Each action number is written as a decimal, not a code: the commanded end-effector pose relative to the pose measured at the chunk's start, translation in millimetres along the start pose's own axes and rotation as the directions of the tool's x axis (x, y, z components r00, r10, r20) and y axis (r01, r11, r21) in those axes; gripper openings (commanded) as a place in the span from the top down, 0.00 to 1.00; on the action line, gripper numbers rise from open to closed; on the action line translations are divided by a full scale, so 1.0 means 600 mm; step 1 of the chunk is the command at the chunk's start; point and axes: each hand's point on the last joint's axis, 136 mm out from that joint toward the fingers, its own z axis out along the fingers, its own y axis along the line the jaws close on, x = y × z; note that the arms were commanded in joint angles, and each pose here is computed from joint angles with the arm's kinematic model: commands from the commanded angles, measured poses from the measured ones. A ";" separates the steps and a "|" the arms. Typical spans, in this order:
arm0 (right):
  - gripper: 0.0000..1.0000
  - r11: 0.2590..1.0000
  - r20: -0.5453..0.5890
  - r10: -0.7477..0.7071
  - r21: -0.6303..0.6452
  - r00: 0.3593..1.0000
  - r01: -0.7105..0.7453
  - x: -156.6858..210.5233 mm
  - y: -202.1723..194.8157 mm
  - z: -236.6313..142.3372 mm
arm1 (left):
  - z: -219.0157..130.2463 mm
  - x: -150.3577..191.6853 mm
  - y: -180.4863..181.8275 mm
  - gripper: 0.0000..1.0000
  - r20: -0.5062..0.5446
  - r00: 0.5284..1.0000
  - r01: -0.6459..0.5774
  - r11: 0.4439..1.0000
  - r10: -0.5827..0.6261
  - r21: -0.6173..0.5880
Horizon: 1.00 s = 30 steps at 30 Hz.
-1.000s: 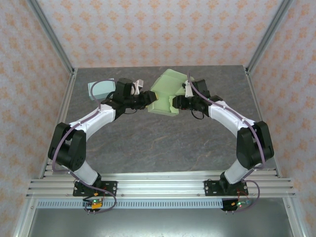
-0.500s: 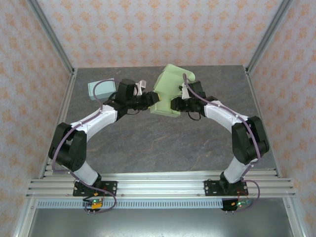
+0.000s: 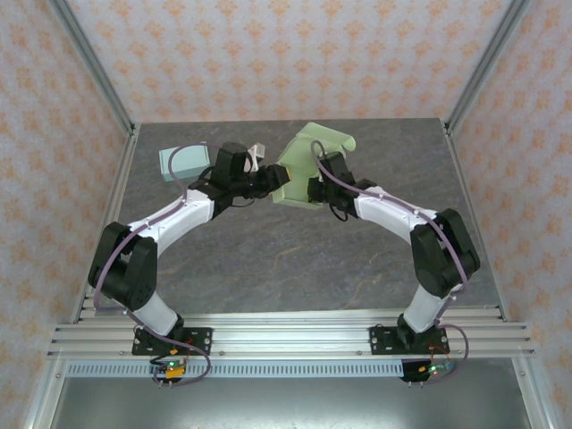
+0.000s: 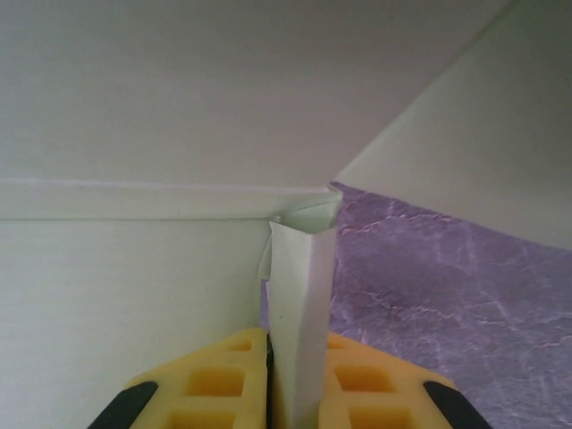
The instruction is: Fold the paper box
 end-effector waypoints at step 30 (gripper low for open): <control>0.35 0.714 0.001 0.536 -0.533 0.844 -0.453 -0.091 -0.042 -0.131 | 0.008 -0.026 -0.055 0.66 0.012 1.000 -0.029 0.991 0.027 0.133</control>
